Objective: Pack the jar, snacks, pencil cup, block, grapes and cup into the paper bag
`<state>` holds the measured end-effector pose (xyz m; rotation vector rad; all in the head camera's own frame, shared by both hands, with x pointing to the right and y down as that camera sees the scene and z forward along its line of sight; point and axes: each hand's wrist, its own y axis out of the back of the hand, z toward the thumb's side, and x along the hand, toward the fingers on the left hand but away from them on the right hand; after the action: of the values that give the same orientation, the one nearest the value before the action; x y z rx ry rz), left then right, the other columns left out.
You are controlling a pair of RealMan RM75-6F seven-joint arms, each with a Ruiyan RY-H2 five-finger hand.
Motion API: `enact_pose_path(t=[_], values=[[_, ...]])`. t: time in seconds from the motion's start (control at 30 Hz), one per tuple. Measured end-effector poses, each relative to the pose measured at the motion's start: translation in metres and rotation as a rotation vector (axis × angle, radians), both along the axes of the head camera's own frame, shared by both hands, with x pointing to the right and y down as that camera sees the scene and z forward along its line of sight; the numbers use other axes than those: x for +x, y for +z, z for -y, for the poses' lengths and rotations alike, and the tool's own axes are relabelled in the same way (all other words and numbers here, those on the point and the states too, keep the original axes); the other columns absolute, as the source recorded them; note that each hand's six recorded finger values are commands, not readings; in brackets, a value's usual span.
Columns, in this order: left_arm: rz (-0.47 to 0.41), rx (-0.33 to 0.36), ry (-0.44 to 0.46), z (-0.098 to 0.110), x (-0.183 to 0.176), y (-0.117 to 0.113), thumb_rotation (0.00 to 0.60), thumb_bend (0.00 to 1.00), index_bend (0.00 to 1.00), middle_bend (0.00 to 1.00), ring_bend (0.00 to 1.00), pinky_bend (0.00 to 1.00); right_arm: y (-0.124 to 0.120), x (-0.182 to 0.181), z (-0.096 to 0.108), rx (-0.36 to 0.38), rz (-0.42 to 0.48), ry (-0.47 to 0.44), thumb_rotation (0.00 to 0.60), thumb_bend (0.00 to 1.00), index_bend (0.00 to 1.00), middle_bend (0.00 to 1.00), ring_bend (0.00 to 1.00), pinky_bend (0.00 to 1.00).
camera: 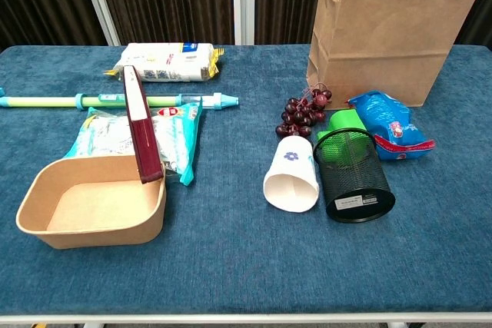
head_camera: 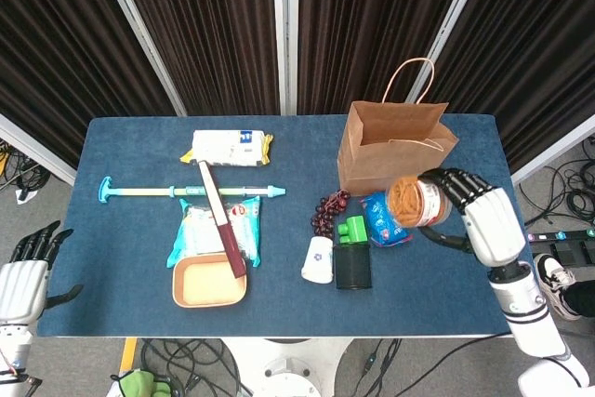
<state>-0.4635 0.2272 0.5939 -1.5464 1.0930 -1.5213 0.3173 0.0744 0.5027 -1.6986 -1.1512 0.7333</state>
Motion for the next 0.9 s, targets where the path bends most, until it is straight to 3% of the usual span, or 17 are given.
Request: enact_pose_path(t=[0.1, 0.23, 0.5, 0.8, 0.9], values=[[0.002, -0.004, -0.002, -0.001, 0.0, 0.0, 0.6, 0.04, 0.22, 0.17, 0.13, 0.14, -0.014, 0.004, 0.028, 0.035, 0.017, 0.057, 0.6, 0.19, 0.61, 0.5, 0.34, 0.45], [0.003, -0.008, -0.004, -0.002, 0.0, 0.0, 0.6, 0.04, 0.22, 0.17, 0.13, 0.14, -0.016, 0.01, 0.062, 0.026, 0.009, 0.137, 0.6, 0.19, 0.61, 0.5, 0.34, 0.45], [0.005, -0.016, -0.002, -0.001, 0.001, 0.002, 0.6, 0.04, 0.22, 0.17, 0.13, 0.14, 0.009, 0.018, 0.124, -0.047, -0.125, 0.246, 0.6, 0.19, 0.6, 0.48, 0.34, 0.44], [0.004, -0.024, 0.006, 0.0, 0.003, 0.004, 0.6, 0.04, 0.22, 0.17, 0.13, 0.14, 0.063, -0.007, 0.144, -0.195, -0.25, 0.212, 0.6, 0.19, 0.54, 0.44, 0.3, 0.41], [0.006, -0.024, -0.001, 0.0, 0.002, 0.004, 0.6, 0.04, 0.22, 0.17, 0.13, 0.14, 0.077, -0.019, 0.144, -0.226, -0.278, 0.189, 0.6, 0.19, 0.46, 0.43, 0.26, 0.38]])
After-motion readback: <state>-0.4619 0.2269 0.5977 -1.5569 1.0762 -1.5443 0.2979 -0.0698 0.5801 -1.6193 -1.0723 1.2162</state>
